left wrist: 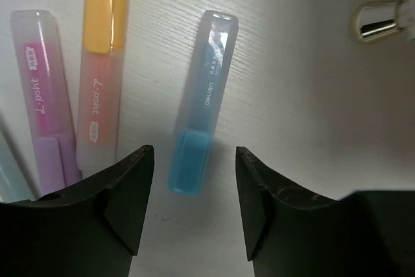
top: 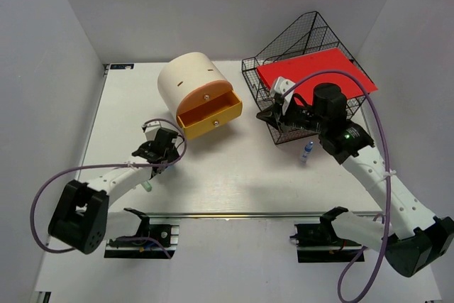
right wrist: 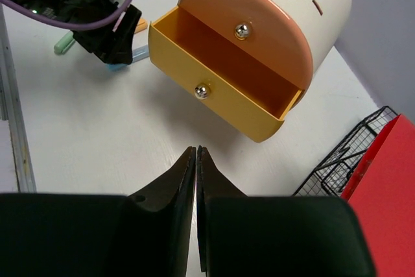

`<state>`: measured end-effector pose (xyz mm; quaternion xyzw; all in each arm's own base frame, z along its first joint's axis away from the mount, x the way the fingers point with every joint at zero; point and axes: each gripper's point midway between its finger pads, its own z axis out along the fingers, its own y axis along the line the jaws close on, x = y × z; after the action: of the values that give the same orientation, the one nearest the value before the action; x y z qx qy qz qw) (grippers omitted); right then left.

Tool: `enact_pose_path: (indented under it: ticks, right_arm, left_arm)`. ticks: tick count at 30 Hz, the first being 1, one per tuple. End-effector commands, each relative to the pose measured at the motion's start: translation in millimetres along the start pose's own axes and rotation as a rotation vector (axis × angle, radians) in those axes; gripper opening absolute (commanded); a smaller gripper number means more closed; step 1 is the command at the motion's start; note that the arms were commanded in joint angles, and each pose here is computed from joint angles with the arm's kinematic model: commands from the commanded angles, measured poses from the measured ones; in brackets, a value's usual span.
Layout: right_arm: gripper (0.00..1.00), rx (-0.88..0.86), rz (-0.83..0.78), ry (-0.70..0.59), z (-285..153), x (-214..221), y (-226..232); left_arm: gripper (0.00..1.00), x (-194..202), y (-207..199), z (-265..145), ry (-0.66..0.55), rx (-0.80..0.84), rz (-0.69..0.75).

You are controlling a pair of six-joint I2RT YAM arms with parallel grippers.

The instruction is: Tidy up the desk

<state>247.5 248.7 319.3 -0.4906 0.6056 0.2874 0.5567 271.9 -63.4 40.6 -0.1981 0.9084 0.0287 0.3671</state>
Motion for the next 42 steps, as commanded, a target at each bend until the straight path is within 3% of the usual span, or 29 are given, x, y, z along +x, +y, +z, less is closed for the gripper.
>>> enact_pose_path:
  ticks: [1,17,25,28,29,34,36,42]
  right_arm:
    - [0.10,-0.025,-0.010,-0.062,-6,-14,4]
    - [0.10,-0.033,0.013,-0.081,-13,-11,1]
    - [0.09,-0.029,0.015,-0.085,-15,-9,0]
    - [0.09,-0.037,0.017,-0.087,-16,-8,1]
    - [0.09,-0.037,0.017,-0.088,-16,-7,1]
    - [0.09,-0.052,0.021,-0.091,-16,-7,4]
    - [0.09,-0.050,0.018,-0.095,-16,-8,4]
    - [0.09,-0.054,0.017,-0.098,-17,-8,5]
  left_arm:
    - [0.63,-2,-9,10,0.001,0.039,0.007]
    - [0.55,11,5,35,0.078,0.021,0.045]
    - [0.30,12,-1,29,0.113,0.049,0.050]
    - [0.22,0,-7,11,0.067,0.082,0.032]
    - [0.13,-4,-10,5,0.059,0.101,0.008]
    - [0.09,-41,-19,-41,-0.037,0.206,-0.068]
    - [0.03,-54,-22,-59,-0.053,0.235,-0.074]
    - [0.00,-76,-25,-116,-0.102,0.375,-0.011]
